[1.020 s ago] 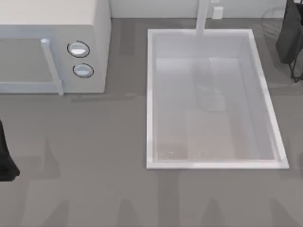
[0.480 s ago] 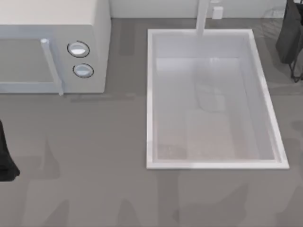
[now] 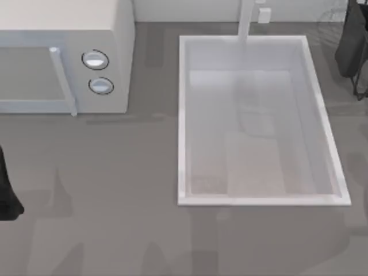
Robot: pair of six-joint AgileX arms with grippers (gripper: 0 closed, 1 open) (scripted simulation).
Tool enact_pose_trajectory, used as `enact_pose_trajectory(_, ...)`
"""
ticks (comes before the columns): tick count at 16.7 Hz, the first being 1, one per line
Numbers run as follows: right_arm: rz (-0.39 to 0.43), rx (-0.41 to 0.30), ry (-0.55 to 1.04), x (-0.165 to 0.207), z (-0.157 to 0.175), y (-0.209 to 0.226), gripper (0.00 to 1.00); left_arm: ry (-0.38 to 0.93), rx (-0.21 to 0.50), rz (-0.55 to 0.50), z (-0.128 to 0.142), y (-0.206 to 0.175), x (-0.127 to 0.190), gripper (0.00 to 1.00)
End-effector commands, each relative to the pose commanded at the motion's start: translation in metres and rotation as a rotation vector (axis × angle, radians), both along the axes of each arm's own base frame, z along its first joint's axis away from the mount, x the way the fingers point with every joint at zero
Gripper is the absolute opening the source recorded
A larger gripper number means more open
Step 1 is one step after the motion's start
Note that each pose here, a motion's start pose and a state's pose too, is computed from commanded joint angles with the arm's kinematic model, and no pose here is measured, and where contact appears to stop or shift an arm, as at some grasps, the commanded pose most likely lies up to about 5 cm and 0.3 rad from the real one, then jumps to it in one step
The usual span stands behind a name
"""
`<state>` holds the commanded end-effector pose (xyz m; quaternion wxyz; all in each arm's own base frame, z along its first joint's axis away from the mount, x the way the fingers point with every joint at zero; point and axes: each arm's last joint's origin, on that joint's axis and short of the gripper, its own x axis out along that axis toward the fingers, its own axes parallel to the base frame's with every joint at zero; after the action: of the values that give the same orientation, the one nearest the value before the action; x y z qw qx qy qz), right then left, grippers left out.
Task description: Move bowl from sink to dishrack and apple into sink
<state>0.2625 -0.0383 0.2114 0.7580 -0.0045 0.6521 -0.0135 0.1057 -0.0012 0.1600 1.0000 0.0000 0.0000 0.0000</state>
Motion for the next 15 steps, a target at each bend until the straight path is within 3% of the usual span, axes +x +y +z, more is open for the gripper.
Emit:
enact_pose_trajectory(4,0.003,0.024,0.137,0.024,-0.01,-0.007,1.0,0.0,0.0,0.0,0.0,0.0,0.0,1.0)
enact_pose_trajectory(11,0.007,0.025,0.148,0.027,-0.012,-0.007,1.0,0.0,0.0,0.0,0.0,0.0,0.0,1.0)
enact_pose_trajectory(15,0.004,0.031,0.155,0.03,-0.04,-0.008,1.0,0.0,0.0,0.0,0.0,0.0,0.0,1.0)
